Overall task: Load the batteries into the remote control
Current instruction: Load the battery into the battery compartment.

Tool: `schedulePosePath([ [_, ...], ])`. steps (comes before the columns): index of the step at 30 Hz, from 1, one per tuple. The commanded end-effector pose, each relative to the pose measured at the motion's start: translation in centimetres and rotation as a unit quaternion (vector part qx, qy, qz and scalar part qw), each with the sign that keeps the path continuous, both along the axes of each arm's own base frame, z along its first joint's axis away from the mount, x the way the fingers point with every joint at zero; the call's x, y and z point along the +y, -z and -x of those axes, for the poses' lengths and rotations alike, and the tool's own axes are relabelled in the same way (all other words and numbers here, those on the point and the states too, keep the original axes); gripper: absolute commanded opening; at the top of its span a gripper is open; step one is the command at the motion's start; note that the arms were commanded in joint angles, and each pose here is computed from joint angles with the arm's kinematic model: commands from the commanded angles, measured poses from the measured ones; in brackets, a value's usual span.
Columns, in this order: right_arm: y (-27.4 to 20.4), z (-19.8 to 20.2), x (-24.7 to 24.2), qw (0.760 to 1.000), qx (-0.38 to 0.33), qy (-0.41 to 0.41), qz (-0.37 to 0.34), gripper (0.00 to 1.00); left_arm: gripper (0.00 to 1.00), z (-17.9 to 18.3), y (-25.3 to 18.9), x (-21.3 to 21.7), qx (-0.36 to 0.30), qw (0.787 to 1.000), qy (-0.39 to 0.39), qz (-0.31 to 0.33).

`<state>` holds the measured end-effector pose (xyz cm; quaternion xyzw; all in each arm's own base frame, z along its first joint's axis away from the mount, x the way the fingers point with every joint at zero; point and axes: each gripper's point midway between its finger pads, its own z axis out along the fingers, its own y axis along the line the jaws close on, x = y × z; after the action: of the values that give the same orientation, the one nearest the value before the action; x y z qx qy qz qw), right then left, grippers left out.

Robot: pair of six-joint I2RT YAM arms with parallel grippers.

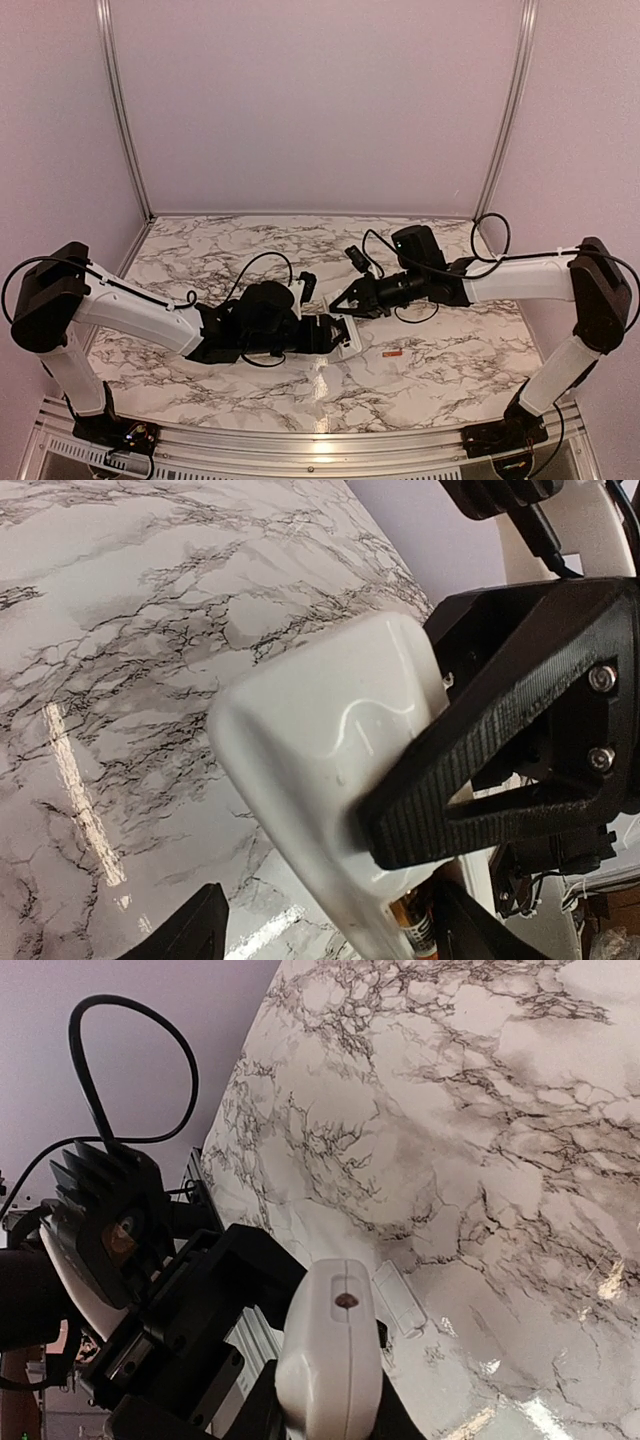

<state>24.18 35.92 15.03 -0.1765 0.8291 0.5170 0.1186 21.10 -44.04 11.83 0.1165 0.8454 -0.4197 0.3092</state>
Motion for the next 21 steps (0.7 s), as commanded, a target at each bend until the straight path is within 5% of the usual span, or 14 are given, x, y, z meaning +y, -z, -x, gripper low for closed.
schedulePosePath([
  [1, -4.8, -1.4, 0.6, 0.995, -0.081, 0.018, -0.052, 0.0, 0.74, 3.2, 1.4, -1.8, 0.033, 0.997, 0.07, -0.002],
  [15, -5.4, -1.0, 0.2, 0.993, -0.099, 0.022, -0.054, 0.0, 0.47, 1.2, 3.3, -0.3, 0.065, 0.998, -0.004, -0.016],
  [21, -4.7, -2.0, -1.4, 0.994, -0.089, 0.041, -0.048, 0.0, 0.89, 1.3, -1.4, -1.3, -0.039, 0.998, 0.057, 0.007],
])
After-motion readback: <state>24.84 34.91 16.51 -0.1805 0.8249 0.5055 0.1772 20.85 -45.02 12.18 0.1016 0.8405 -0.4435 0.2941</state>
